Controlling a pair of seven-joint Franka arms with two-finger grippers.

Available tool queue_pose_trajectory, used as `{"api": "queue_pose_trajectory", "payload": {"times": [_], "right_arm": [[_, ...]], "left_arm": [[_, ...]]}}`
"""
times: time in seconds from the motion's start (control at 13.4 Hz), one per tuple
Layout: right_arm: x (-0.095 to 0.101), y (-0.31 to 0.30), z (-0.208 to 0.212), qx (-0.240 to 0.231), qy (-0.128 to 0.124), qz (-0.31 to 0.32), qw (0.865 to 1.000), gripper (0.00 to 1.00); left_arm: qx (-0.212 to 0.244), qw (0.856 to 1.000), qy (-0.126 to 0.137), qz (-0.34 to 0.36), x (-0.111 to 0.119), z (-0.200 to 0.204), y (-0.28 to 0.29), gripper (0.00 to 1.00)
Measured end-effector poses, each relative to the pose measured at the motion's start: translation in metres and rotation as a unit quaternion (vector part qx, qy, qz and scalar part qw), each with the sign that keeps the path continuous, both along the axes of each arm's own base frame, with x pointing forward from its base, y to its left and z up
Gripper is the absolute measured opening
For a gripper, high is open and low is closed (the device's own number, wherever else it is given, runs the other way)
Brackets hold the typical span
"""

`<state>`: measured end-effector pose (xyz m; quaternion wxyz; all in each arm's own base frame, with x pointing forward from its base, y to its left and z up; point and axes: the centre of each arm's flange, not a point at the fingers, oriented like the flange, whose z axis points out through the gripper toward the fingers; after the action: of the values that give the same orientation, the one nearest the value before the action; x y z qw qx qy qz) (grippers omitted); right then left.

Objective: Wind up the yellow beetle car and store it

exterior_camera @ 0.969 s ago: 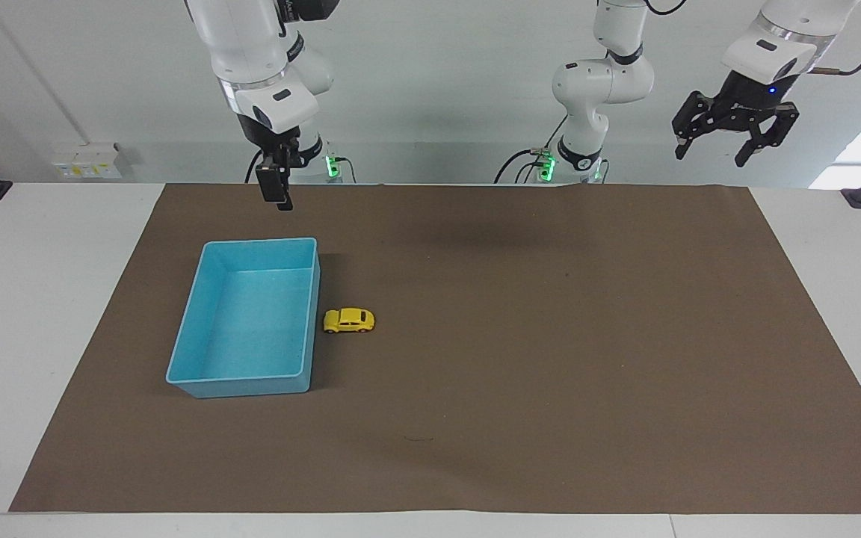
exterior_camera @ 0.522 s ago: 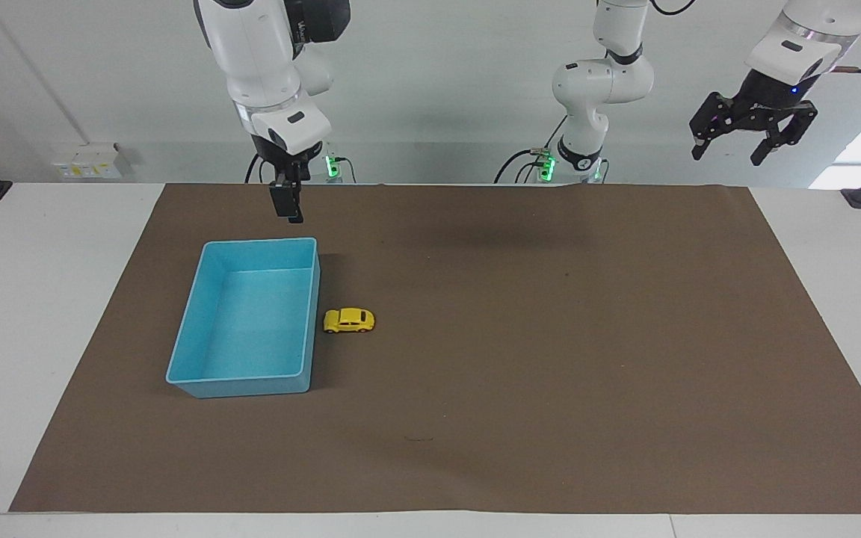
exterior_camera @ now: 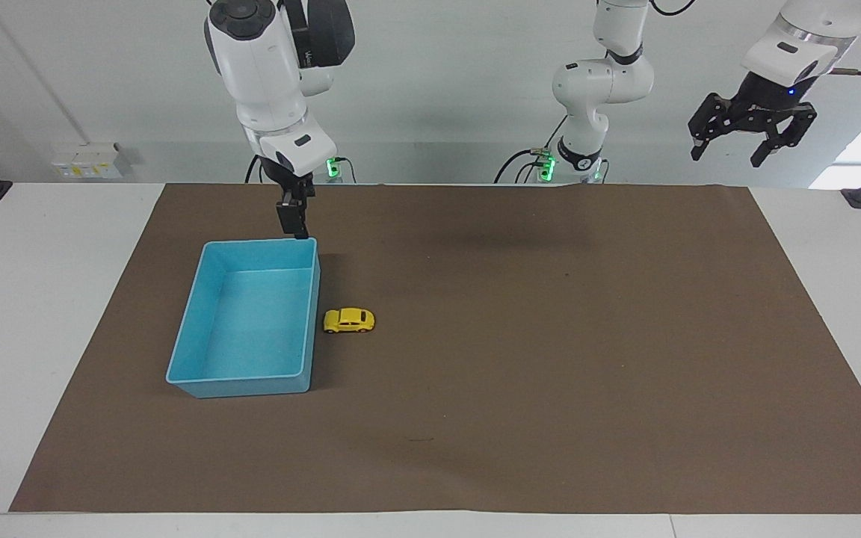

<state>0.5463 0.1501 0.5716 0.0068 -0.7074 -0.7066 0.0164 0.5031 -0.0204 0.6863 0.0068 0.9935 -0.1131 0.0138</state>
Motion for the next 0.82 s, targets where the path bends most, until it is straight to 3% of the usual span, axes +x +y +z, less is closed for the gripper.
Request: {"api": "queue_pose_trajectory", "payload": {"times": [0.82], "right_arm": [[0.022, 0.008, -0.064, 0.000, 0.002, 0.002, 1.000, 1.00]], "left_arm": [[-0.001, 1.000, -0.001, 0.023, 0.002, 0.001, 0.004, 1.00]]}}
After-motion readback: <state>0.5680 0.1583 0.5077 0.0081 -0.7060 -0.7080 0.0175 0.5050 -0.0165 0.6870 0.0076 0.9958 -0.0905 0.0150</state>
